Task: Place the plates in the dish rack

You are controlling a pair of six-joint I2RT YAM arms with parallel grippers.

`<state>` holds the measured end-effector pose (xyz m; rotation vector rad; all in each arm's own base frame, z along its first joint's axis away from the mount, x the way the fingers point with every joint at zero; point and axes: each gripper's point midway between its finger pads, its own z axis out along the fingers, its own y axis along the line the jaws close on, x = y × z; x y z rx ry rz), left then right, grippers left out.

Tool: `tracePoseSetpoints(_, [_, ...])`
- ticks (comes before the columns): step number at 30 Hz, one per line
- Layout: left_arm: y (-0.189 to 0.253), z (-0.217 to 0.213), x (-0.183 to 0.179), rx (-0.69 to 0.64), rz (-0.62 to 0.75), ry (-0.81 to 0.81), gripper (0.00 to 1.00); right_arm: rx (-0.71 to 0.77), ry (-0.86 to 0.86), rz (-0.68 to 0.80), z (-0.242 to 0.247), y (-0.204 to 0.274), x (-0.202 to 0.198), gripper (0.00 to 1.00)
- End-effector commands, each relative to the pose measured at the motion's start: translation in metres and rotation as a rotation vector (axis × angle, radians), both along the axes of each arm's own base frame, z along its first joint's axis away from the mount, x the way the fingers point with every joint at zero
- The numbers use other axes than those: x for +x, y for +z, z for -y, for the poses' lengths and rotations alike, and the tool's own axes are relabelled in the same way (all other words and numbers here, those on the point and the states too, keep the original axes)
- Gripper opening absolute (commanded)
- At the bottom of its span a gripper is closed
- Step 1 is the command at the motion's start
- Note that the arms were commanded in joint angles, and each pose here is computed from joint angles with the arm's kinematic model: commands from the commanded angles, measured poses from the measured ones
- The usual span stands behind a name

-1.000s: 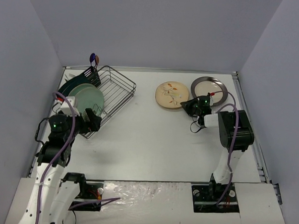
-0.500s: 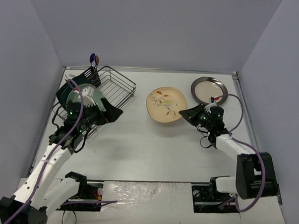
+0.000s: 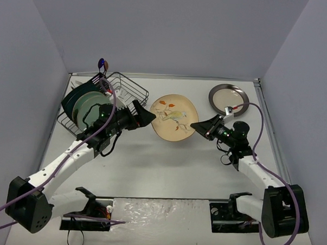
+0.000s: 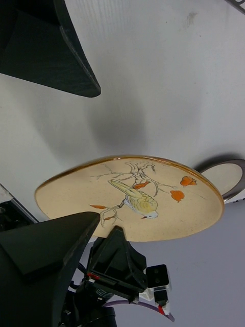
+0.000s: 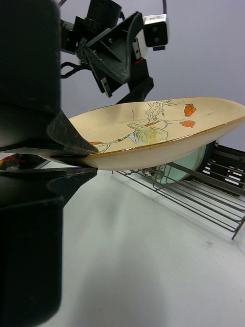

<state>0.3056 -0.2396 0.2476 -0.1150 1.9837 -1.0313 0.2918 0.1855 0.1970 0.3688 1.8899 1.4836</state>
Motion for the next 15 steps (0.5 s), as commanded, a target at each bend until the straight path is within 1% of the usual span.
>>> tracePoseSetpoints(1, [0.069, 0.027, 0.017, -0.132, 0.148, 0.005, 0.87, 0.1, 0.09, 0.32, -0.009, 0.087, -0.019, 0.0])
tracePoseSetpoints(5, [0.06, 0.042, 0.016, -0.118, 0.117, -0.024, 0.79, 0.103, 0.095, 0.329, -0.01, 0.088, -0.022, 0.0])
tracePoseSetpoints(6, [0.059, 0.044, 0.017, -0.117, 0.112, -0.026, 0.75, 0.103, 0.095, 0.329, -0.01, 0.087, -0.022, 0.0])
tracePoseSetpoints(7, [0.056, 0.047, 0.017, -0.117, 0.105, -0.03, 0.68, 0.102, 0.095, 0.331, -0.01, 0.087, -0.023, 0.0])
tracePoseSetpoints(8, [0.056, 0.049, 0.016, -0.12, 0.101, -0.037, 0.67, 0.1, 0.097, 0.332, -0.011, 0.086, -0.023, 0.0])
tracePoseSetpoints(10, [0.058, 0.051, 0.015, -0.125, 0.101, -0.038, 0.49, 0.092, 0.095, 0.328, -0.011, 0.082, -0.023, 0.0])
tracePoseSetpoints(13, [0.062, 0.05, 0.014, -0.121, 0.113, -0.031, 0.26, 0.078, 0.093, 0.324, -0.01, 0.077, -0.022, 0.0])
tracePoseSetpoints(15, [0.064, 0.045, 0.014, -0.107, 0.127, -0.016, 0.05, 0.061, 0.091, 0.313, -0.01, 0.071, -0.022, 0.0])
